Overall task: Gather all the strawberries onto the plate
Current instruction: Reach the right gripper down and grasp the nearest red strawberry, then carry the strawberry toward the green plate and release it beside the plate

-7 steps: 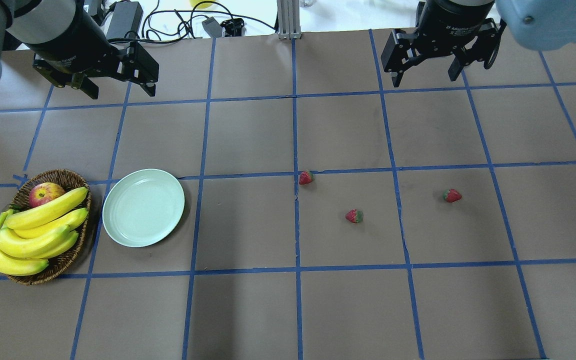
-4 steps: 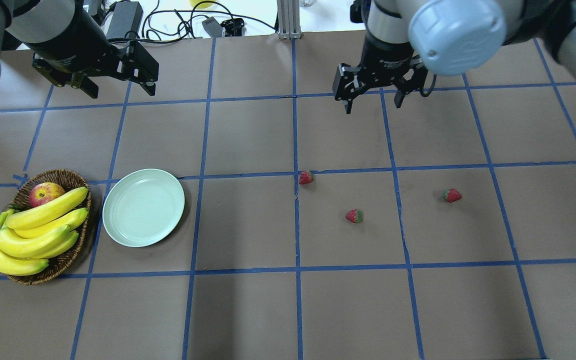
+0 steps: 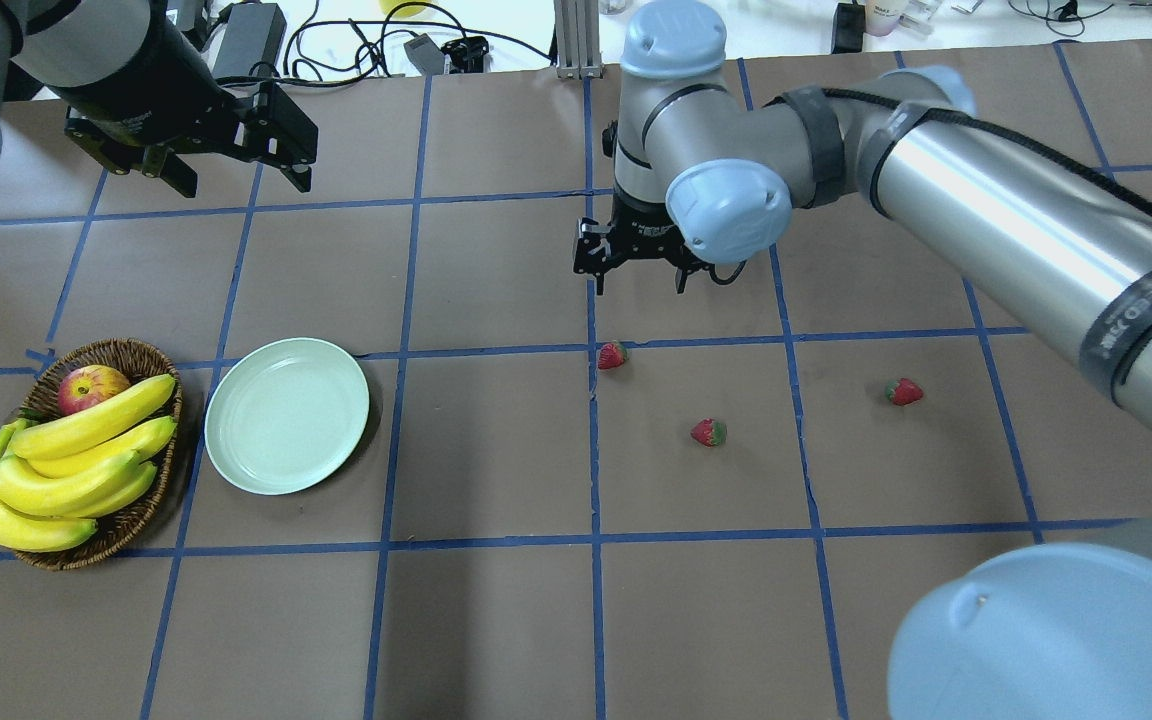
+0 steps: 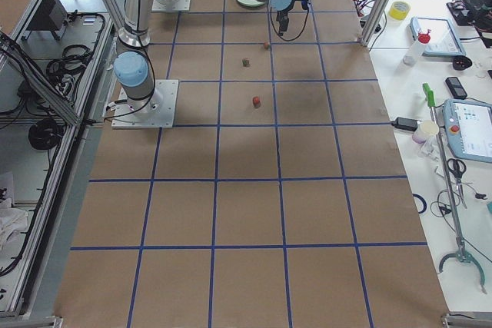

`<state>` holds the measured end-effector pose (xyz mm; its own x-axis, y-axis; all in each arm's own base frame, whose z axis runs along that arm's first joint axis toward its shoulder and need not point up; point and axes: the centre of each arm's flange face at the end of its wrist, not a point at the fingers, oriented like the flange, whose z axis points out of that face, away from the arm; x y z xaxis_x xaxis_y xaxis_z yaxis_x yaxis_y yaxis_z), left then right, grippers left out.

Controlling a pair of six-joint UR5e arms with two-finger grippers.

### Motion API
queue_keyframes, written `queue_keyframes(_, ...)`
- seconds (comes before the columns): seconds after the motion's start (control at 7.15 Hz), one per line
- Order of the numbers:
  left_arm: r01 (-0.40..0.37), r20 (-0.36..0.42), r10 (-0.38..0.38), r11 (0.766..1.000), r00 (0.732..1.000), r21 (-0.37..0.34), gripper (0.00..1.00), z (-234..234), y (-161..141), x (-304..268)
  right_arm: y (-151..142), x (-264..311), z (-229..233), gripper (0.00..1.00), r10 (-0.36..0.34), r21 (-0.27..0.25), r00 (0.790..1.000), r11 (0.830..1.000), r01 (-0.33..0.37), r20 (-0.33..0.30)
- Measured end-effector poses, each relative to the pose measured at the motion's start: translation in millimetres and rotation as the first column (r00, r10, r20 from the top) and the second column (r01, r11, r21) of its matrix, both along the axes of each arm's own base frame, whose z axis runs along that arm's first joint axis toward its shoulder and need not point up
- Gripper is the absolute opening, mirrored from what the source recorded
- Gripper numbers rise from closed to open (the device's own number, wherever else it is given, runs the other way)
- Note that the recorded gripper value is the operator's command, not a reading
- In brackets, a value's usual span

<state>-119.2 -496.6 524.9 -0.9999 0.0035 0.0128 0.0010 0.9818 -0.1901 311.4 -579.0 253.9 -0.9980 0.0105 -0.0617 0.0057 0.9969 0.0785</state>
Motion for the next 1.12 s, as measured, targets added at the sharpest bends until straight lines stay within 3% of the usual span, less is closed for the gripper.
queue_keyframes(0.14,0.0,0.0,0.0,1.0,1.0,0.0,1.0,0,0,0,9,10,-28,0.86,-0.03,-0.004,1.0,1.0,0.03,0.006)
queue_keyframes(0.28,-0.001,0.0,0.001,1.0,1.0,0.0,1.0,0,0,0,16,15,-50,0.86,-0.046,0.003,0.999,0.999,0.046,0.005)
queue_keyframes(0.42,-0.002,0.0,0.002,1.0,1.0,0.0,1.0,0,0,0,20,18,-67,0.66,-0.053,0.019,0.999,0.998,0.053,-0.002)
queue_keyframes(0.56,-0.003,-0.001,0.003,1.0,1.0,0.001,1.0,0,0,0,22,18,-78,0.3,-0.056,0.031,0.998,0.998,0.057,-0.006)
queue_keyframes(0.7,-0.004,-0.001,0.004,1.0,1.0,0.001,1.0,0,1,0,23,18,-82,0.0,-0.058,0.037,0.998,0.998,0.059,-0.008)
queue_keyframes(1.12,-0.003,-0.001,0.003,1.0,1.0,0.001,1.0,0,1,0,23,21,-79,0.0,-0.06,0.041,0.998,0.997,0.06,0.006)
